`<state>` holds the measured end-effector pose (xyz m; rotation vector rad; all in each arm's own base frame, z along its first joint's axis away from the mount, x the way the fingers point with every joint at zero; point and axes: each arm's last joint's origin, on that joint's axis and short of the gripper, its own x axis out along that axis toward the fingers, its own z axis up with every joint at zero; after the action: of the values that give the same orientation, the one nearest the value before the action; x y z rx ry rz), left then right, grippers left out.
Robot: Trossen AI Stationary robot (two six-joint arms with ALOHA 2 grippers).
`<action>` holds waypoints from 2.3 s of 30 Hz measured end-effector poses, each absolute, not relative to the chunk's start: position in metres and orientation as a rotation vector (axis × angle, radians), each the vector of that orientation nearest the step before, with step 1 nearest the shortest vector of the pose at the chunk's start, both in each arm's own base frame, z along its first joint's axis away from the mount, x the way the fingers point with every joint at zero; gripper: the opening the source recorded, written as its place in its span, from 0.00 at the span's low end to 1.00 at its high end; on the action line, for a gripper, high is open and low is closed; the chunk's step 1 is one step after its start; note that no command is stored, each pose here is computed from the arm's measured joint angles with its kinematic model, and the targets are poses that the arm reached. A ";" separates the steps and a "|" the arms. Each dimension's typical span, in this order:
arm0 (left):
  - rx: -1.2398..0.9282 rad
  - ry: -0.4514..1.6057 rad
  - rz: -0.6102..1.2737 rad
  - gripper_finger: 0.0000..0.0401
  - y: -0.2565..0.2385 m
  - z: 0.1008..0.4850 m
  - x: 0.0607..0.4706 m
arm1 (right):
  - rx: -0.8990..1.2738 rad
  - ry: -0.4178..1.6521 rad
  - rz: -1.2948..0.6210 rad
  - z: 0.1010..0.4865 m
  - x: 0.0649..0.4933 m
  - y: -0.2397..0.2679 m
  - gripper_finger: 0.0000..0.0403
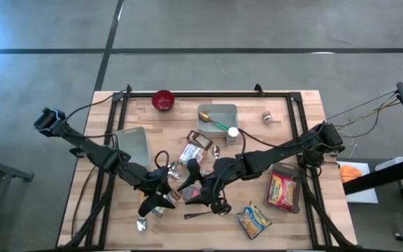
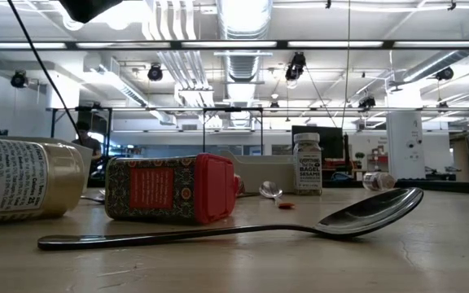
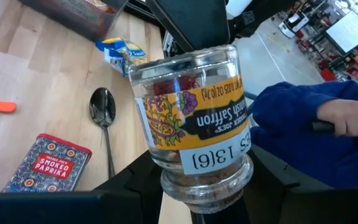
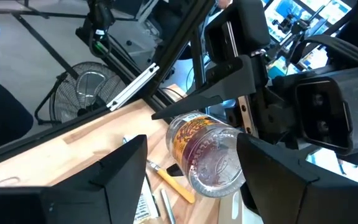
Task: Pick & Place Food Item
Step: Put the left brown seasoning bottle into the left gray bin
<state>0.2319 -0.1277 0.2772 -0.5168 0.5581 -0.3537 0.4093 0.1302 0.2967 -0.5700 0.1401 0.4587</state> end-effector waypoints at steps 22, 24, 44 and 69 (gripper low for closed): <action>-0.520 0.576 -0.379 0.40 -0.132 0.276 0.230 | -0.577 0.143 0.431 0.298 0.409 0.128 0.62; -0.518 0.583 -0.376 0.40 -0.133 0.274 0.231 | -0.576 0.136 0.429 0.299 0.409 0.128 0.62; -0.496 0.584 -0.397 0.40 -0.136 0.277 0.238 | -0.467 0.164 0.406 0.299 0.410 0.122 0.90; -0.474 0.568 -0.414 0.40 -0.125 0.278 0.245 | -0.562 0.135 0.491 0.298 0.408 0.128 0.84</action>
<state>0.2446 -0.1253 0.2777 -0.4739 0.5683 -0.4145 0.4081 0.1282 0.2979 -0.5622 0.1354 0.4909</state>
